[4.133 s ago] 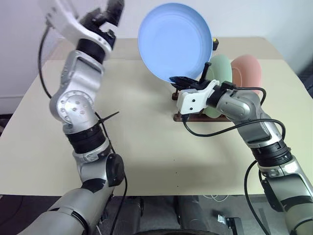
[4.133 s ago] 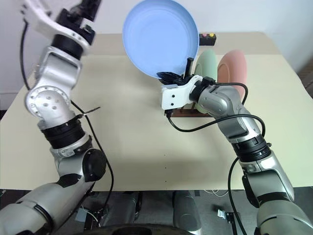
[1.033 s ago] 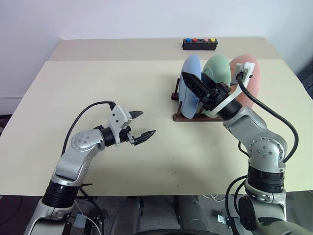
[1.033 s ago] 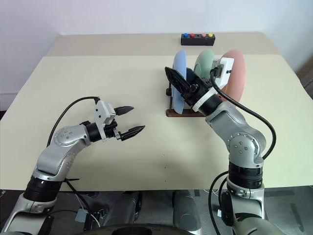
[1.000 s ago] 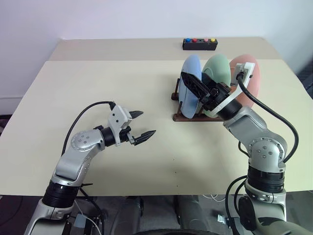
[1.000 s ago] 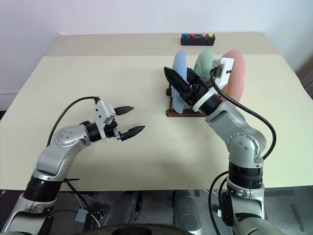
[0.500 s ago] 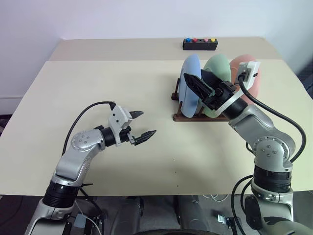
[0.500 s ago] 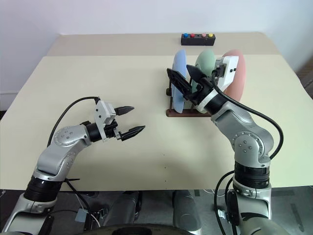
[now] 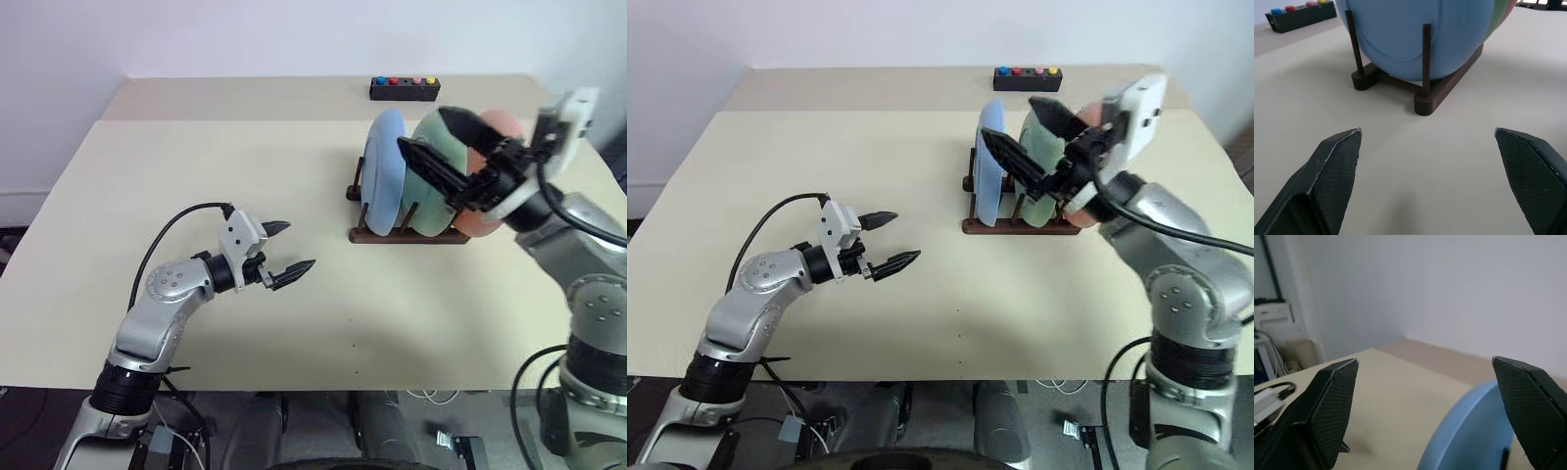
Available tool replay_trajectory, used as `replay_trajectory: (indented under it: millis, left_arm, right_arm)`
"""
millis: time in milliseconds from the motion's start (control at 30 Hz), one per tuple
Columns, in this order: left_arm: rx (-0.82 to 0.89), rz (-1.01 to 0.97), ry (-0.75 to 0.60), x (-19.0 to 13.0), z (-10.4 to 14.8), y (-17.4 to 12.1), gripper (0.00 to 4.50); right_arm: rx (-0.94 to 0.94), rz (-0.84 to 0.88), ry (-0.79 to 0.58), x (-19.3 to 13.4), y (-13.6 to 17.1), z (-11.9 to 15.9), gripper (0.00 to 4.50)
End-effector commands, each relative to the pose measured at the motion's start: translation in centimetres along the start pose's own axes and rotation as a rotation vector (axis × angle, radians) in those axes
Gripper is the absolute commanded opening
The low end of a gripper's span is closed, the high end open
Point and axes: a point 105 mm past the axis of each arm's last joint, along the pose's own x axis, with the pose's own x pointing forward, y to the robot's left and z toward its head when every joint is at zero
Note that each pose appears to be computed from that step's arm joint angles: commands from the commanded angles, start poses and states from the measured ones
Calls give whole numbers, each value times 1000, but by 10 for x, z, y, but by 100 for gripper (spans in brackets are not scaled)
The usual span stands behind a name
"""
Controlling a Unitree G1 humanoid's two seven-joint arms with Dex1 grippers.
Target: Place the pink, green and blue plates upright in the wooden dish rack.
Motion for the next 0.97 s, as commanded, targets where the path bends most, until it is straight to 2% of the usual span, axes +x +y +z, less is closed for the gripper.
replay_trajectory:
  millis: [33,233,367,467,667,967]
  left_arm:
    - [47,48,-25,-2,8,9,450]
    - [68,136,10,-14,-1,32,450]
    - [92,236,49,-24,-12,53,450]
    - [97,301,80,-29,-21,65,450]
    - [94,355,92,-44,-30,77,450]
    - [89,367,89,-47,-33,77,450]
  right_arm:
    - [-106,-27,16,-33,-11,15,446]
    - [-134,-154,220,-108,-41,-9,446]
    - [-205,-314,436,-151,-68,-44,446]
    - [-231,-418,516,-175,-87,-60,446]
    - [-196,-455,496,-189,-91,-71,446]
    - [-171,-425,513,-184,-89,-90,446]
